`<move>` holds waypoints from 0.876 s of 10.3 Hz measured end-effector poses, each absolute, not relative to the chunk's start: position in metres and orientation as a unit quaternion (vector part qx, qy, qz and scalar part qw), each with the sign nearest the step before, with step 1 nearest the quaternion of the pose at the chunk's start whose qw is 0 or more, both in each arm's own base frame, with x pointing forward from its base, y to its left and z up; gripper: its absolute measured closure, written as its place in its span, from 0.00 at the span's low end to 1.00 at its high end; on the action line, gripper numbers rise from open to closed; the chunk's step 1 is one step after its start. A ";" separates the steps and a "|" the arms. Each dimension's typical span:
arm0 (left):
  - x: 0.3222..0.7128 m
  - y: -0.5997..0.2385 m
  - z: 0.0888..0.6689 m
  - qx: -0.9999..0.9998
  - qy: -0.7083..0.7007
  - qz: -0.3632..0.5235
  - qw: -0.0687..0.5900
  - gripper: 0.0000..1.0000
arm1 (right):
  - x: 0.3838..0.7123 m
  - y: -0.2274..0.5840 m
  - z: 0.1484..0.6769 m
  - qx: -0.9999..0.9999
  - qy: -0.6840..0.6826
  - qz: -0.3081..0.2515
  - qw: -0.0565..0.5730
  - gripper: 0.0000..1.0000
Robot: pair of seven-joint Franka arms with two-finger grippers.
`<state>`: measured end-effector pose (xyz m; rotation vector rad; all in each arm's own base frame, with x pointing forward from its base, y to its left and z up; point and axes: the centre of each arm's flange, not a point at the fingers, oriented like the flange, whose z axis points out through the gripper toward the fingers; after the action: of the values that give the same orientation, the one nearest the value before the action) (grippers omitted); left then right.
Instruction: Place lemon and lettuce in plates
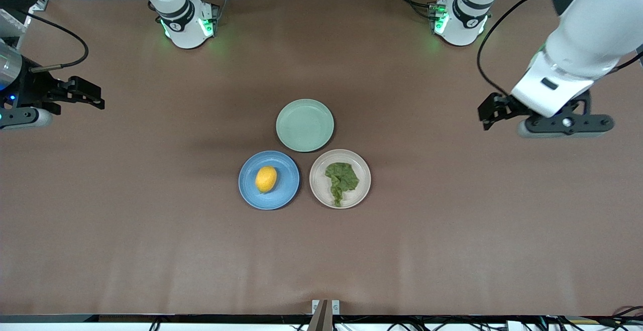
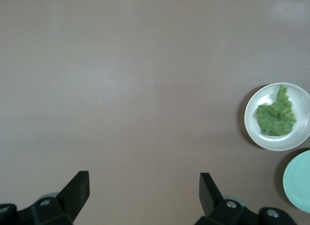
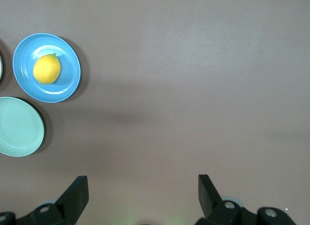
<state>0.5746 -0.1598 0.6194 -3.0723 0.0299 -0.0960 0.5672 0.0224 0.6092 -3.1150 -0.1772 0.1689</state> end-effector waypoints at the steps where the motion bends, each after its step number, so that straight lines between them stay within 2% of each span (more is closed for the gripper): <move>1: 0.569 -0.156 0.626 -0.999 0.007 -0.028 0.035 0.00 | 0.567 0.023 0.609 -0.997 -0.057 0.055 0.008 0.00; 6: 0.564 -0.102 0.645 -0.999 -0.040 -0.022 0.013 0.00 | 0.563 0.021 0.604 -0.997 -0.056 0.058 0.008 0.00; 9: 0.563 -0.105 0.647 -1.000 0.007 -0.022 0.011 0.00 | 0.560 0.018 0.603 -0.997 -0.054 0.059 0.008 0.00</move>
<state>0.5627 -0.1047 0.6469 -3.1194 0.0234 -0.0674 0.5597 0.0182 0.6034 -3.1156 -0.1675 0.1843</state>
